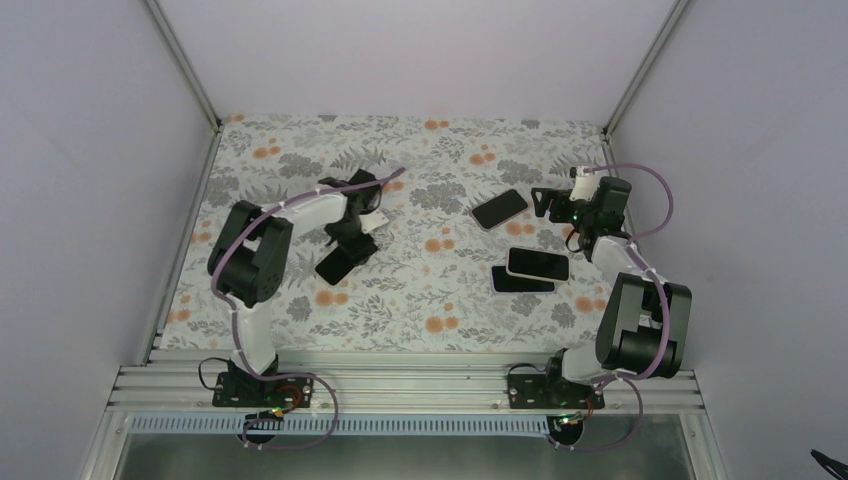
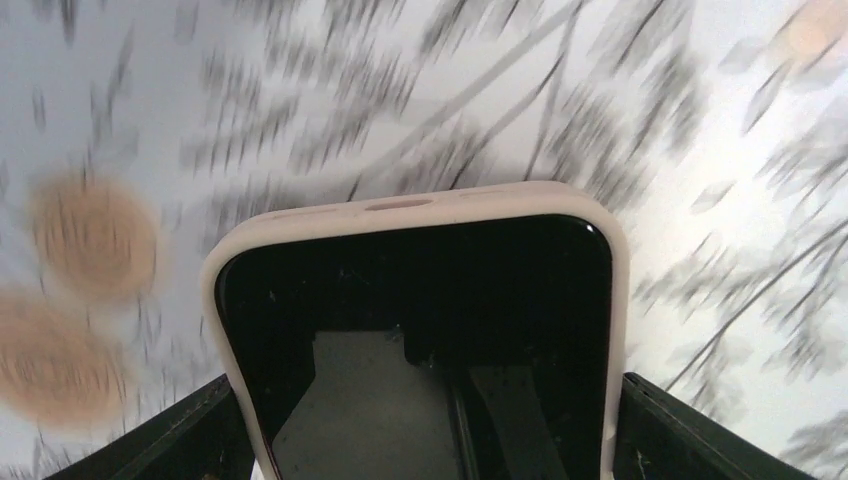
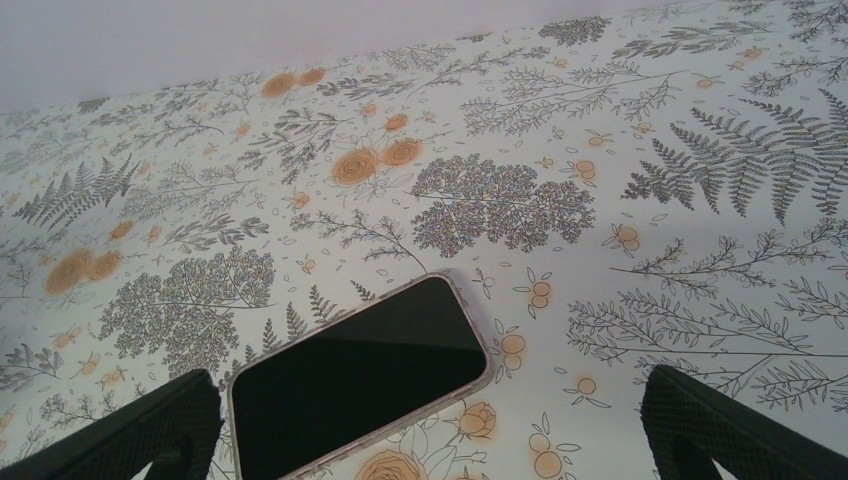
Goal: Take the phone out of the phone case
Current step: Move the phone to the center of the board.
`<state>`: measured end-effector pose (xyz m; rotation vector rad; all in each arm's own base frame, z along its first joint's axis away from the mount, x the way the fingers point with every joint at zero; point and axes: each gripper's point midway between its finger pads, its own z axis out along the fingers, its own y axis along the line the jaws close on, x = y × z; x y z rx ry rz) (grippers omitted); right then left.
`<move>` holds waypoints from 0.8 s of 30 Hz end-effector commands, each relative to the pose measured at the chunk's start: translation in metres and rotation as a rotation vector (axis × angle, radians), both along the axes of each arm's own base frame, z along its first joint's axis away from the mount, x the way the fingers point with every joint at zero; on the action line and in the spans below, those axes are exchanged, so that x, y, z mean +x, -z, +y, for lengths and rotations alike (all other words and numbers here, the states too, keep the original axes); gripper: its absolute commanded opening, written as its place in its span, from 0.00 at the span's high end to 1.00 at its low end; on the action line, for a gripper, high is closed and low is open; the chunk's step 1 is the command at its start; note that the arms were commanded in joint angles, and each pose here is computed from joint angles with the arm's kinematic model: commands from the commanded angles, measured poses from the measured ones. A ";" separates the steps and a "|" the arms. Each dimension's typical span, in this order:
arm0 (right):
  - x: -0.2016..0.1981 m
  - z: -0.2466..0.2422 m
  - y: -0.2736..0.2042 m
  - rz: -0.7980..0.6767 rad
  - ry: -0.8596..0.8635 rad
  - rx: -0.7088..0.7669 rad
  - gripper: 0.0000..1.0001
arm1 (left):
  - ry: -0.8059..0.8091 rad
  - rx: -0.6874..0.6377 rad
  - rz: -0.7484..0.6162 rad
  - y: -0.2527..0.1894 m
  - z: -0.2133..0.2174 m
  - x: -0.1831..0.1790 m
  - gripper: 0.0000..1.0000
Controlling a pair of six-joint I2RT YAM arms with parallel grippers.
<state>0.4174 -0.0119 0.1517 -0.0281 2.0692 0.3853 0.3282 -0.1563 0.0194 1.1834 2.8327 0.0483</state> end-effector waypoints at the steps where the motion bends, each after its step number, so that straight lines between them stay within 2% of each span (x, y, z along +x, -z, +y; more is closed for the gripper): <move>1: 0.001 -0.005 -0.005 -0.024 0.007 -0.014 0.01 | 0.132 -0.021 -0.118 -0.007 -0.049 0.026 0.42; 5: 0.001 -0.005 -0.006 -0.025 0.007 -0.014 0.01 | 0.275 -0.023 -0.129 -0.007 -0.081 0.018 0.40; 9: 0.000 -0.005 -0.009 -0.033 0.002 -0.013 0.01 | 0.343 -0.025 -0.097 -0.004 -0.089 0.005 0.39; 18: -0.002 0.000 -0.016 -0.047 -0.029 0.002 0.01 | 0.362 -0.046 -0.085 -0.012 -0.073 -0.017 0.01; 24: -0.005 0.008 -0.022 -0.061 -0.074 0.023 0.01 | 0.297 -0.091 -0.057 -0.018 -0.054 -0.022 0.00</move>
